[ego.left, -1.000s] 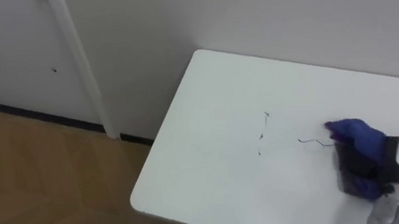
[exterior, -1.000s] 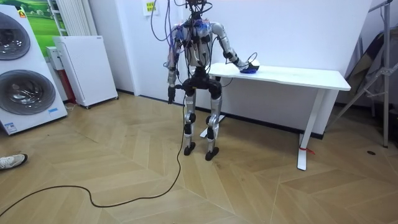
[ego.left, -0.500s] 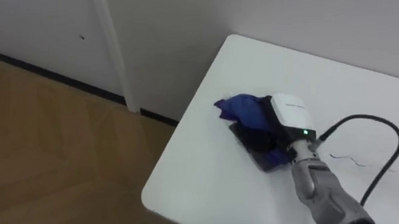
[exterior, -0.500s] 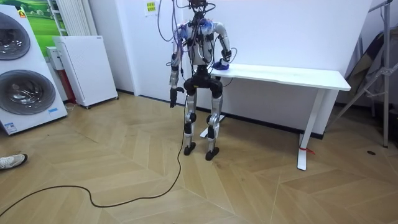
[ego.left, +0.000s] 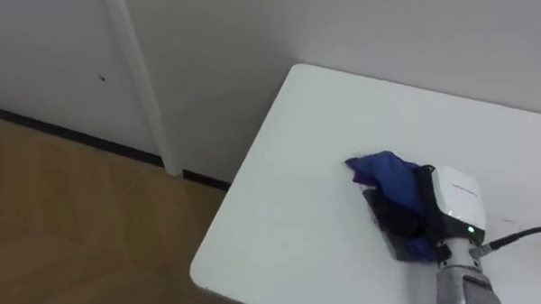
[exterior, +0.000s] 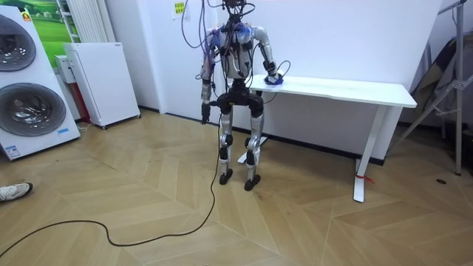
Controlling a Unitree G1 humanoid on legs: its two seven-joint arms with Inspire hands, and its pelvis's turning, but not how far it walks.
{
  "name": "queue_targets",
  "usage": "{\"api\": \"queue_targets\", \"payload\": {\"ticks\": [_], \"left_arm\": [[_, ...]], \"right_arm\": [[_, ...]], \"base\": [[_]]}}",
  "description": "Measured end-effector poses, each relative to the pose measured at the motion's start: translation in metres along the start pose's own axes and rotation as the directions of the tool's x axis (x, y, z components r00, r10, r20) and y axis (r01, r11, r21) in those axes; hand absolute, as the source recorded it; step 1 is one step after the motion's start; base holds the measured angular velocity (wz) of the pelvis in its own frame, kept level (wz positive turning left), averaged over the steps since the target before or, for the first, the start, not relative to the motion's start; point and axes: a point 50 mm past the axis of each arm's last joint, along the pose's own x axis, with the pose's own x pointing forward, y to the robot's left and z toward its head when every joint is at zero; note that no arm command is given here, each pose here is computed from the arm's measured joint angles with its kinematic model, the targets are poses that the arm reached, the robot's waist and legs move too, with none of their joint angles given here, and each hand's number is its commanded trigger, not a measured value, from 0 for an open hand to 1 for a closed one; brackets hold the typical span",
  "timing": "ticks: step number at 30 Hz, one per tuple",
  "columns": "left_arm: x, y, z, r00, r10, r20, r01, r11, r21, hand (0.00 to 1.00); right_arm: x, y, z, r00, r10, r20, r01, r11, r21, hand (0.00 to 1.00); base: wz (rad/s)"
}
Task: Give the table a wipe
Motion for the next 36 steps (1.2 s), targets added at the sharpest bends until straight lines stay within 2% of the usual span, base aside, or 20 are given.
{"api": "queue_targets", "payload": {"ticks": [5, 10, 14, 20, 23, 25, 28, 33, 36], "left_arm": [[0.002, -0.007, 0.005, 1.000, -0.018, -0.006, 0.018, 1.000, -0.005, 0.00], [0.002, -0.008, 0.014, 1.000, -0.022, 0.013, 0.022, 1.000, 0.013, 0.00], [0.001, -0.009, 0.012, 1.000, -0.018, 0.018, 0.018, 1.000, -0.002, 0.00], [-0.005, -0.007, -0.017, 0.999, 0.002, -0.050, -0.005, 0.999, -0.050, 0.00], [-0.005, 0.006, -0.025, 0.995, 0.064, -0.077, -0.071, 0.992, -0.101, 0.00], [-0.008, 0.013, -0.036, 0.987, 0.115, -0.112, -0.129, 0.983, -0.128, 0.00], [-0.009, 0.022, -0.040, 0.981, 0.146, -0.129, -0.168, 0.969, -0.180, 0.00], [-0.007, 0.019, -0.030, 0.987, 0.132, -0.093, -0.146, 0.975, -0.166, 0.00], [-0.005, 0.013, -0.024, 0.991, 0.112, -0.073, -0.121, 0.983, -0.135, 0.00]], "right_arm": [[0.013, -0.002, 0.030, 0.998, 0.043, 0.035, -0.044, 0.999, 0.013, 1.00], [0.026, -0.008, 0.073, 0.983, 0.081, 0.167, -0.086, 0.996, 0.020, 1.00], [0.032, -0.012, 0.077, 0.981, 0.071, 0.182, -0.080, 0.996, 0.039, 1.00], [0.017, -0.003, 0.039, 0.995, 0.036, 0.098, -0.049, 0.990, 0.129, 1.00], [-0.003, -0.007, -0.011, 0.996, -0.045, -0.077, 0.058, 0.985, 0.163, 1.00], [-0.019, -0.011, -0.050, 0.968, -0.093, -0.234, 0.131, 0.980, 0.150, 1.00], [-0.038, -0.017, -0.087, 0.914, -0.123, -0.387, 0.184, 0.975, 0.124, 1.00], [-0.046, -0.019, -0.102, 0.887, -0.121, -0.445, 0.184, 0.978, 0.102, 1.00], [-0.036, -0.019, -0.095, 0.891, -0.123, -0.437, 0.177, 0.980, 0.086, 1.00]], "base": [[-0.29], [-0.15], [0.06], [0.32], [0.57], [0.14], [-0.03], [-0.03], [-0.08]]}}
